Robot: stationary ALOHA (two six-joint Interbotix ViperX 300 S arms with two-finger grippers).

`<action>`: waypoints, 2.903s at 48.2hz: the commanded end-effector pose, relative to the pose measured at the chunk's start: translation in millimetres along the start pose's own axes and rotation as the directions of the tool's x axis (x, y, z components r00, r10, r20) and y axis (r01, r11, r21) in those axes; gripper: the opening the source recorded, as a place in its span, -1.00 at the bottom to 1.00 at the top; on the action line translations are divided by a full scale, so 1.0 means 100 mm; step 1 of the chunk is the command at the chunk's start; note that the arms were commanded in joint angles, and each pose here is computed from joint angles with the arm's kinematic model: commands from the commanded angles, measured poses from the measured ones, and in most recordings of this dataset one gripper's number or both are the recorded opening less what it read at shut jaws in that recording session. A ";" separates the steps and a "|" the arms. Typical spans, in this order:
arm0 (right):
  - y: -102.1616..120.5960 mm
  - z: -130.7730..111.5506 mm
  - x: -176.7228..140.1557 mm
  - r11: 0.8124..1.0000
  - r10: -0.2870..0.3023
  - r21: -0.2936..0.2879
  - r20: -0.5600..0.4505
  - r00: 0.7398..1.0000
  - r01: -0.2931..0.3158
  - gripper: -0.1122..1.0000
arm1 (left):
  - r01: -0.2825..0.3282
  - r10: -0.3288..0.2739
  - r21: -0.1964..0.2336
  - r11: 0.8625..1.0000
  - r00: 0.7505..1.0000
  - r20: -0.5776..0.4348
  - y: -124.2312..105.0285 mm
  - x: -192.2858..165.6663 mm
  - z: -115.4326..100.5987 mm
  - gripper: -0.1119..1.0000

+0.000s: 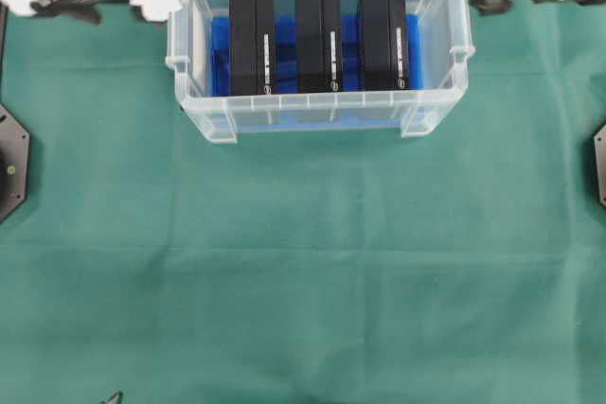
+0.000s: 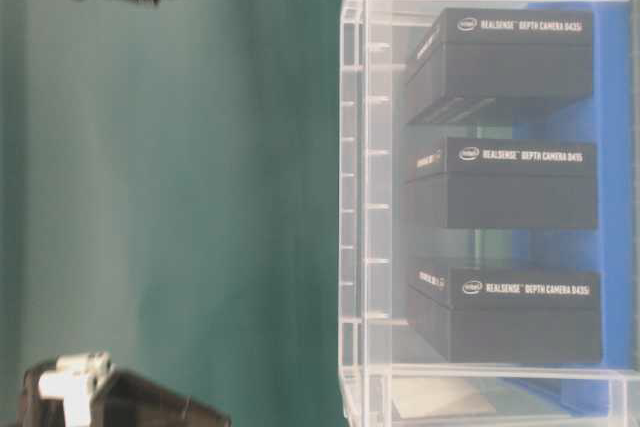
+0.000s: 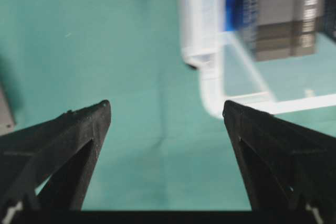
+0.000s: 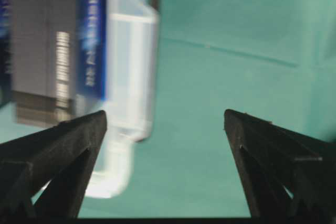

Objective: Take the box out of the case with both arms.
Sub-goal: 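Move both open grippers above the left and right black boxes in the bin, then lower both grippers around the left and right black boxes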

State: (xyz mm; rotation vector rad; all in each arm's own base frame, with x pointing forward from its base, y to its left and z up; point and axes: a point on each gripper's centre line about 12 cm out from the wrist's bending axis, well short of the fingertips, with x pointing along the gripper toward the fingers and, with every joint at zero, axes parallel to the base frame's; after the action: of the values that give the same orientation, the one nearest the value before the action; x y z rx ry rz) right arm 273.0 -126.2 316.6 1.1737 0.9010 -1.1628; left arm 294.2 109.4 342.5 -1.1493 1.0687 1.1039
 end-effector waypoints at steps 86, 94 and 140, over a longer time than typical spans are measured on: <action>1.00 0.04 0.17 0.995 0.066 -0.079 -0.007 0.998 -0.066 0.94 | 0.027 -0.033 0.125 0.992 0.998 0.044 -0.99 0.27 0.27 0.70; 1.00 0.04 0.18 0.995 0.063 -0.079 -0.008 0.998 -0.063 0.94 | 0.015 -0.021 0.109 0.994 0.999 0.050 -0.97 0.29 0.28 0.71; 1.00 0.04 0.19 0.996 0.058 -0.069 -0.003 0.998 -0.058 0.94 | 0.008 -0.012 0.081 0.997 0.999 0.046 -0.95 0.32 0.27 0.70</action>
State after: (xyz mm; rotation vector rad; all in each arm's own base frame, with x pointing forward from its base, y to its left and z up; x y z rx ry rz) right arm 372.7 -135.5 306.6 1.1259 0.9389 -1.0949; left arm 396.7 132.5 313.8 -1.0580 1.0950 1.0802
